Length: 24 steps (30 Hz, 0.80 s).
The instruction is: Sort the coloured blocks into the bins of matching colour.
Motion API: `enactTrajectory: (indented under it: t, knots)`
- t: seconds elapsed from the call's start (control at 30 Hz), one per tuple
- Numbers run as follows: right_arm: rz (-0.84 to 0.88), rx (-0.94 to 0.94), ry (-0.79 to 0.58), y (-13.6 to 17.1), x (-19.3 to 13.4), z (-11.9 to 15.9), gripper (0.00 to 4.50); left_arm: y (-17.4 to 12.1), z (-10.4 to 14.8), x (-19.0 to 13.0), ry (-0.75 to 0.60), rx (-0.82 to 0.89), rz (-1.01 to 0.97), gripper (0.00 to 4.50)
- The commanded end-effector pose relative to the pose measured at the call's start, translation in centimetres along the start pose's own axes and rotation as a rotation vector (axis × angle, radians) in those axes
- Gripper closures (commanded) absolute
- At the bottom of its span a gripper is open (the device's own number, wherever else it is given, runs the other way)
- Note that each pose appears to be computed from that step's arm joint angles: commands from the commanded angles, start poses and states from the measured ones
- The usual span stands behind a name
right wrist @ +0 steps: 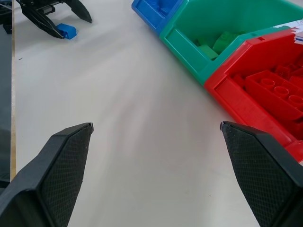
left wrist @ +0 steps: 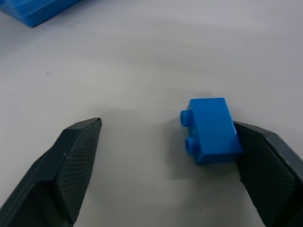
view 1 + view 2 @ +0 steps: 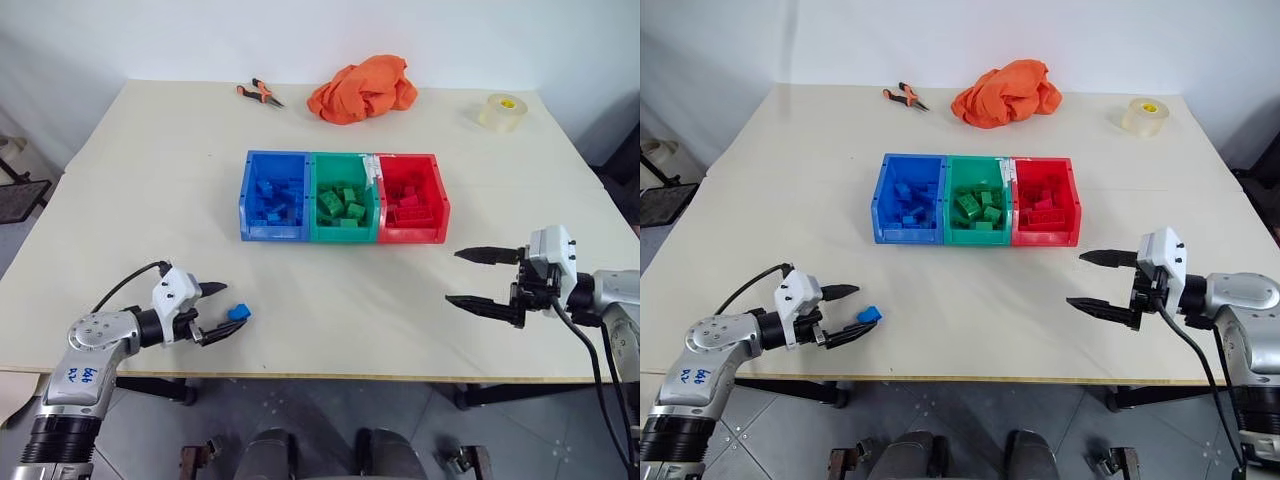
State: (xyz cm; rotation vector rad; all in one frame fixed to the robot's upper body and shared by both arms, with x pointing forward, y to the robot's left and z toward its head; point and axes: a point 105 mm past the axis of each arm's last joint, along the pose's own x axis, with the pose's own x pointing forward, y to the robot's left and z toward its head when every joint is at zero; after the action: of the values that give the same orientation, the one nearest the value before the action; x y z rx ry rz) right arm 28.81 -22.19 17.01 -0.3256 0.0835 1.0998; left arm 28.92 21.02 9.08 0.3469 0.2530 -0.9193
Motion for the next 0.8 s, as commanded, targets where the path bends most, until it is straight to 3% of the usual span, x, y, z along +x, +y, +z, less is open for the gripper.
enactTrajectory:
  t: [0.03, 0.27, 0.4, 0.53, 0.63, 0.8]
  knots:
    - [-0.026, -0.049, -0.021, -0.3, -0.7, 1.4, 0.00, -0.6, -0.7, 0.4, 0.031, 0.003, -0.038, 1.23]
    - [-0.038, -0.055, -0.025, -0.4, -0.7, 1.4, 0.00, 0.1, 0.7, 1.0, -0.002, 0.021, -0.038, 3.47]
    - [-0.046, -0.059, -0.028, -0.4, -0.7, 1.4, 0.00, 1.6, 3.5, 1.8, -0.081, 0.069, 0.002, 3.56]
    - [-0.069, -0.068, -0.044, -0.5, -0.6, 1.6, 0.00, 6.2, 9.4, 4.3, -0.219, 0.128, 0.139, 3.56]
    - [-0.079, -0.068, -0.049, -0.3, -0.7, 1.5, 0.00, 8.5, 12.1, 6.2, -0.274, 0.146, 0.195, 3.56]
    - [-0.105, -0.063, -0.051, 0.2, -1.0, 1.3, 0.00, 9.9, 14.4, 8.9, -0.318, 0.165, 0.188, 3.56]
